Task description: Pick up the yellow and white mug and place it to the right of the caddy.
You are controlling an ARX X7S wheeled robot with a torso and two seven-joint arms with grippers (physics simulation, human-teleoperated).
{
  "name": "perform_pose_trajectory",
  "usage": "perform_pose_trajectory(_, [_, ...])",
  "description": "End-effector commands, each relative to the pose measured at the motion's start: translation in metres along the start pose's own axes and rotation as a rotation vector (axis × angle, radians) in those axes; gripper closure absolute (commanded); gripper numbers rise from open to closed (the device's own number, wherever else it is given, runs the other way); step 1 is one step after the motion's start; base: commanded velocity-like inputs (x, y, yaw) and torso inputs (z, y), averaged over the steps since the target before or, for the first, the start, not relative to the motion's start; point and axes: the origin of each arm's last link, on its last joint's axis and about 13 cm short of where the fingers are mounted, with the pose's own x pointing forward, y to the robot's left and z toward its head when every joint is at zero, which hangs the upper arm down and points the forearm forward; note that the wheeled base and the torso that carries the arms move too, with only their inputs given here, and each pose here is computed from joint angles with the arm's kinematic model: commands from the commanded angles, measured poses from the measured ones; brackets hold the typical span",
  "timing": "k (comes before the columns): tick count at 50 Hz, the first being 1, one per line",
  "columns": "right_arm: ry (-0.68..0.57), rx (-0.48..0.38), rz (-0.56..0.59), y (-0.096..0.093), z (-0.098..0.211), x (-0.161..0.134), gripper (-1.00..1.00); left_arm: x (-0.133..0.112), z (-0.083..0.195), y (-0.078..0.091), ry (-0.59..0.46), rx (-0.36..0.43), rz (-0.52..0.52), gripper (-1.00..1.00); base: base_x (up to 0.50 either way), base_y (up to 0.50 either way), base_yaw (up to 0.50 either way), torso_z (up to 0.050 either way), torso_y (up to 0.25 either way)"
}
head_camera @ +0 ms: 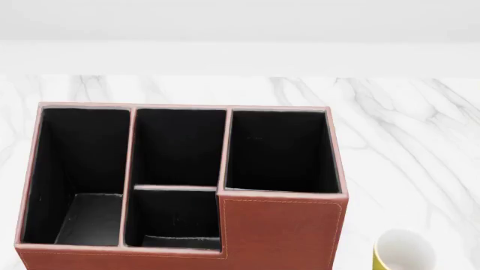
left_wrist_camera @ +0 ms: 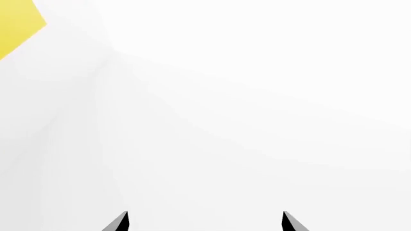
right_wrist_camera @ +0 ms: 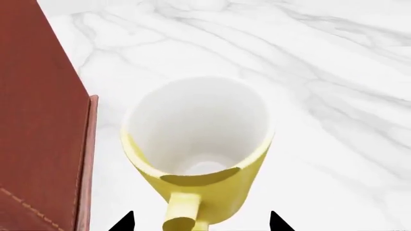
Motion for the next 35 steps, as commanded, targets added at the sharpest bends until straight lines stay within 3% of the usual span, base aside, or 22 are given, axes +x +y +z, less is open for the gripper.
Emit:
perform_pose_trajectory(1, [-0.002, 0.002, -0.002, 0.000, 0.000, -0.002, -1.00, 0.000, 0.000, -0.001, 0.002, -0.001, -0.001, -1.00, 0.00, 0.00, 0.00, 0.000, 0.000])
perform_pose_trajectory(35, [-0.158, -0.011, 0.007, 0.000, 0.042, -0.033, -1.00, 0.001, 0.000, 0.001, 0.002, -0.002, -0.001, -1.00, 0.00, 0.00, 0.00, 0.000, 0.000])
